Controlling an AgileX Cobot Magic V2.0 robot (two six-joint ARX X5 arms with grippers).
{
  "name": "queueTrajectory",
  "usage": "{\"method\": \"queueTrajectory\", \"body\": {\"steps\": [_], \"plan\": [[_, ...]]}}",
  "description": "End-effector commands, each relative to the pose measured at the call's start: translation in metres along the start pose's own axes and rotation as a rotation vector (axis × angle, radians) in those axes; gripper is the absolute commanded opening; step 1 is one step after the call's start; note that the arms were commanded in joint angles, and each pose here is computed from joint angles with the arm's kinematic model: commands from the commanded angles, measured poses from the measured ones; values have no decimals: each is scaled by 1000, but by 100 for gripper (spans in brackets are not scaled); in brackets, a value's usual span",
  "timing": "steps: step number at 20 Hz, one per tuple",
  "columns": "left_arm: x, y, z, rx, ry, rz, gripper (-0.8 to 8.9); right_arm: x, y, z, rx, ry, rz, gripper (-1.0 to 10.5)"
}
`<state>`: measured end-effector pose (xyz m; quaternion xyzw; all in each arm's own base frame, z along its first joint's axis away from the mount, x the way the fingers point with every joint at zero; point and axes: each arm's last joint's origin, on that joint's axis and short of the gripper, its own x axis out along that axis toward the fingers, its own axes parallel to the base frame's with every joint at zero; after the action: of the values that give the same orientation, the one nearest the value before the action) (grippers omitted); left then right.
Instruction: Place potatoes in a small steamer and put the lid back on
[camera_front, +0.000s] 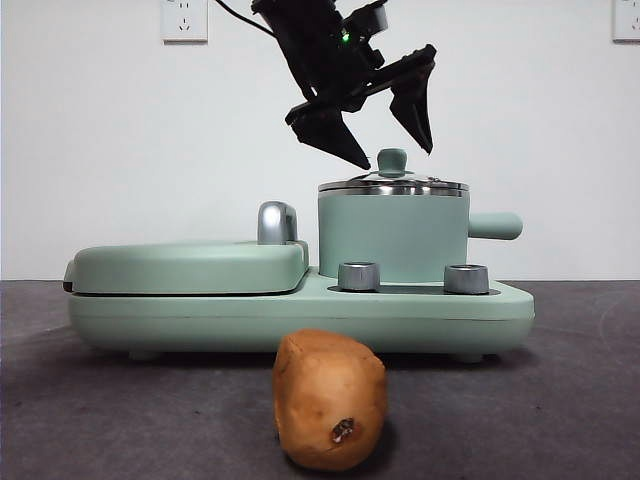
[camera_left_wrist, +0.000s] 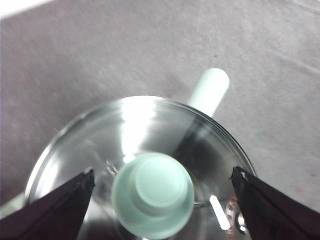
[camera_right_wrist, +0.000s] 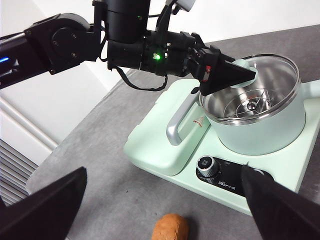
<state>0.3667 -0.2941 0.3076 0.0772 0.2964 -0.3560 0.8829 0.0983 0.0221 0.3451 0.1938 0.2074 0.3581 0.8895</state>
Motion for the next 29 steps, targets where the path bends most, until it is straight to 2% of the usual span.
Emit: {"method": "queueTrajectory", "body": {"steps": [1,8,15,21,29], "plan": [[5,-12,3,83,-9,13,434,-1,3,4,-7,-12,6,492],[13,-18,-2,81,10,44,386,-1,3,3,-3,-8,5,492],[14,-18,-2,77,14,45,138,-1,2,2,8,3,1,492],[14,-18,-4,77,30,44,20,-1,2,2,8,2,1,492],[-31,-21,23,92,-92,47,18,-1,1,2,4,-9,-34,492]]}}
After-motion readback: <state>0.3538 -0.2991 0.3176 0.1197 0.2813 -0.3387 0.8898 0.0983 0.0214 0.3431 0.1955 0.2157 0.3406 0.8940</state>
